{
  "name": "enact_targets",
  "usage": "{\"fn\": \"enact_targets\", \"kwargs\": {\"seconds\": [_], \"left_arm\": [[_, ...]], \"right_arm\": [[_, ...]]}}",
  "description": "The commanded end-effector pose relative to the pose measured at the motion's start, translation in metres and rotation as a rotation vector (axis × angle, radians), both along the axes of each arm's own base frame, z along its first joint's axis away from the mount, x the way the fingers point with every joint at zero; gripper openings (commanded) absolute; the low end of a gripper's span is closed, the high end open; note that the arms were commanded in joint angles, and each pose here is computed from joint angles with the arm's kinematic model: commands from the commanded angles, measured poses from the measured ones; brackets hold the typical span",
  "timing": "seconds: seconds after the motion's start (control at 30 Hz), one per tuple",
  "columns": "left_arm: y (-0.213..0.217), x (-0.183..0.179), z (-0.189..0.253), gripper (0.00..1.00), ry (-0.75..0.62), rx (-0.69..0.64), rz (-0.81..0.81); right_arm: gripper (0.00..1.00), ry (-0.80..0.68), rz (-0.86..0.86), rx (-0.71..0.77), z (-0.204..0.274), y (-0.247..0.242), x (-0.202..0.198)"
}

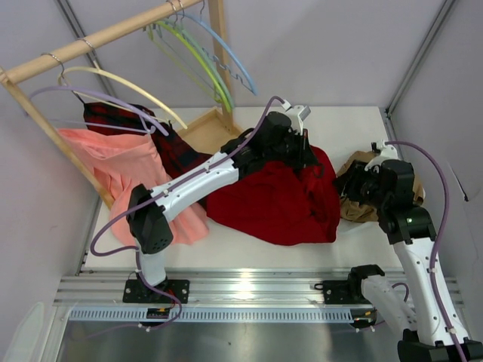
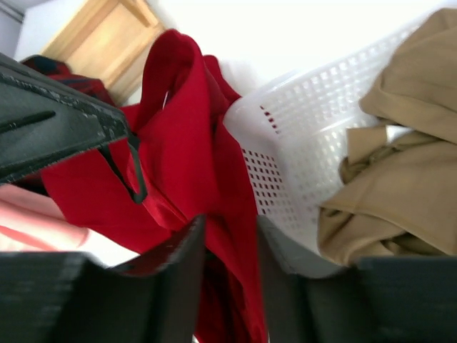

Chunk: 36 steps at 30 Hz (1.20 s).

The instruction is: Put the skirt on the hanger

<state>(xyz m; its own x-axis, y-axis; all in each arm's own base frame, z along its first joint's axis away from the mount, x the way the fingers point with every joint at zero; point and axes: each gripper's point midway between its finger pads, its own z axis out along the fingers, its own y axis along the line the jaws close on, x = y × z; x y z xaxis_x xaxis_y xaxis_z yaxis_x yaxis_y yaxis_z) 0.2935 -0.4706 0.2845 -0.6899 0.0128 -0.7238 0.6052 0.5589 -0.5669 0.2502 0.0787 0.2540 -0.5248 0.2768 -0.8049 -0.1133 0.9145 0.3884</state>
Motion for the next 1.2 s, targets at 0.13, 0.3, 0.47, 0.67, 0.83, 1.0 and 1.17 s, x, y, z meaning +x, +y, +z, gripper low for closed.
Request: {"fn": "enact_targets", "kwargs": {"seconds": [0.13,0.3,0.47,0.67,0.83,1.0,1.17], "left_arm": [[-0.007,0.001,0.027,0.00,-0.006,-0.097,-0.018],[-0.005,0.002,0.029,0.00,-0.011,-0.097,-0.012],[-0.005,0.002,0.027,0.00,-0.008,-0.095,-0.020],[-0.002,0.002,0.029,0.00,-0.010,-0.096,-0.022],[0.000,0.002,0.032,0.00,-0.029,-0.093,-0.022],[0.000,0.000,0.032,0.00,-0.030,-0.090,-0.036],[0.001,0.000,0.034,0.01,-0.033,-0.092,-0.035]], "right_arm": [[0.47,-0.067,0.062,0.026,0.046,0.009,-0.003],[0.45,-0.151,0.202,0.171,0.075,0.040,-0.005],[0.44,-0.275,0.322,-0.012,0.063,0.037,-0.015],[0.43,-0.332,0.264,-0.145,0.066,0.019,-0.004],[0.40,-0.340,0.286,-0.158,0.063,0.021,0.003],[0.38,-0.424,0.267,-0.378,0.071,0.000,0.009],[0.62,-0.539,0.375,-0.547,0.073,0.005,0.006]]}}
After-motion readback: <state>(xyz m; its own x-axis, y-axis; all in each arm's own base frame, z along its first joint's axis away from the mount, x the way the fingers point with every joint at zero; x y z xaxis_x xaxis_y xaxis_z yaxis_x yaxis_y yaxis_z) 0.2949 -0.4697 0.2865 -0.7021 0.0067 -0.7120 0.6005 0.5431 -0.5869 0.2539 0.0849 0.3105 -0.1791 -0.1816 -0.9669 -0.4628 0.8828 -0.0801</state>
